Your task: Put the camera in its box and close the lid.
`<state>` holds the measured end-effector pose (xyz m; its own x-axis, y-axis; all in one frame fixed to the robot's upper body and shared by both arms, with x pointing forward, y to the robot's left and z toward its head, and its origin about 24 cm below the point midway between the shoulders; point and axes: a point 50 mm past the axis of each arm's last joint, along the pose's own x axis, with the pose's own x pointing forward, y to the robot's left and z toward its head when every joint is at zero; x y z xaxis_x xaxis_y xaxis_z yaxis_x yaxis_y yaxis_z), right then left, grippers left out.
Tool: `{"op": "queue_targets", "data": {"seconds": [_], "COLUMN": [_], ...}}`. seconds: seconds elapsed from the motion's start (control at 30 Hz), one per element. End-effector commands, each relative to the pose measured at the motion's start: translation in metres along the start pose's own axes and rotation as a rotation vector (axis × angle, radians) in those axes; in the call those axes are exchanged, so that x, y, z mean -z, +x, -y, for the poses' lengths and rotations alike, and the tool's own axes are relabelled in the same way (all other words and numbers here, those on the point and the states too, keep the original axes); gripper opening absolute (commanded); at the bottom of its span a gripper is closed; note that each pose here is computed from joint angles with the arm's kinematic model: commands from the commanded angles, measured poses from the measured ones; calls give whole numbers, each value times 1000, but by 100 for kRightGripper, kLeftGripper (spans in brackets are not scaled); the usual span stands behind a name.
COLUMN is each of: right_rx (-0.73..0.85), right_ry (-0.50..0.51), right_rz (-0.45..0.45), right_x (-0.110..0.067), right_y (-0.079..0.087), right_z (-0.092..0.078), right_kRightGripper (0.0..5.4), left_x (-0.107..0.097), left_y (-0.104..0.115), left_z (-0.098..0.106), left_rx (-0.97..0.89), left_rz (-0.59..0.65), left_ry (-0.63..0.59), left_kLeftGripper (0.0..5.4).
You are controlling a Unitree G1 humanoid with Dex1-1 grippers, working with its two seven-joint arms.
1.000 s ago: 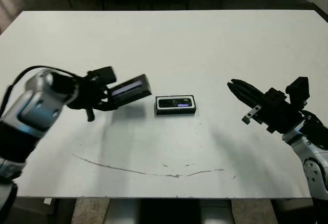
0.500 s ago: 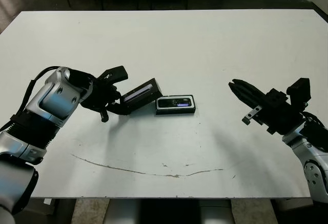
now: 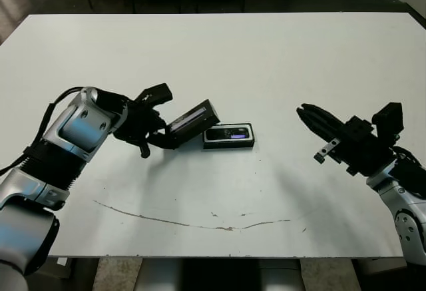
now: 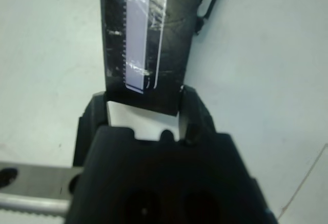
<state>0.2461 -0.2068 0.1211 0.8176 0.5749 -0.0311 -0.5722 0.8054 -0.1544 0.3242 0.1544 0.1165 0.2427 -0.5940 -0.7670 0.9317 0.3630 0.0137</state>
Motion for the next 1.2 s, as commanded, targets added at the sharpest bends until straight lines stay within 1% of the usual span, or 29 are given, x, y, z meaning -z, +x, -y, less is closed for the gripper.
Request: {"op": "queue_targets", "data": {"seconds": [0.03, 0.17, 0.43, 0.5, 0.7, 0.87, 0.93, 1.07, 1.2], "right_rx": [14, 14, 13, 10, 13, 23, 18, 18, 22], "right_ry": [5, 3, 5, 22, 33, 20, 29, 35, 28], "right_rz": [-40, -39, -35, -36, -45, -52, -47, -53, -53], "right_x": [6, 5, 6, 7, 8, 8, 8, 8, 8], "right_y": [-3, -2, -1, -1, -3, -4, -5, -5, -7], "right_z": [-1, -1, -3, -3, -4, -4, -3, -3, -3], "right_kRightGripper": [0, 0, 0, 0, 0, 0, 0, 0, 0], "left_x": [5, 2, -1, -1, -2, -5, -6, -11, -16], "left_y": [10, 16, 29, 32, 39, 43, 46, 50, 53], "left_z": [6, 8, 10, 11, 11, 11, 12, 12, 12], "left_rx": [49, 77, 118, 123, 116, 119, 105, 112, 130], "left_rz": [-28, -31, -58, -57, -68, -61, -60, -69, -67], "left_ry": [-15, -26, 2, 3, -21, -7, 15, -1, 9], "left_kLeftGripper": [119, 119, 119, 119, 119, 119, 119, 119, 119]}}
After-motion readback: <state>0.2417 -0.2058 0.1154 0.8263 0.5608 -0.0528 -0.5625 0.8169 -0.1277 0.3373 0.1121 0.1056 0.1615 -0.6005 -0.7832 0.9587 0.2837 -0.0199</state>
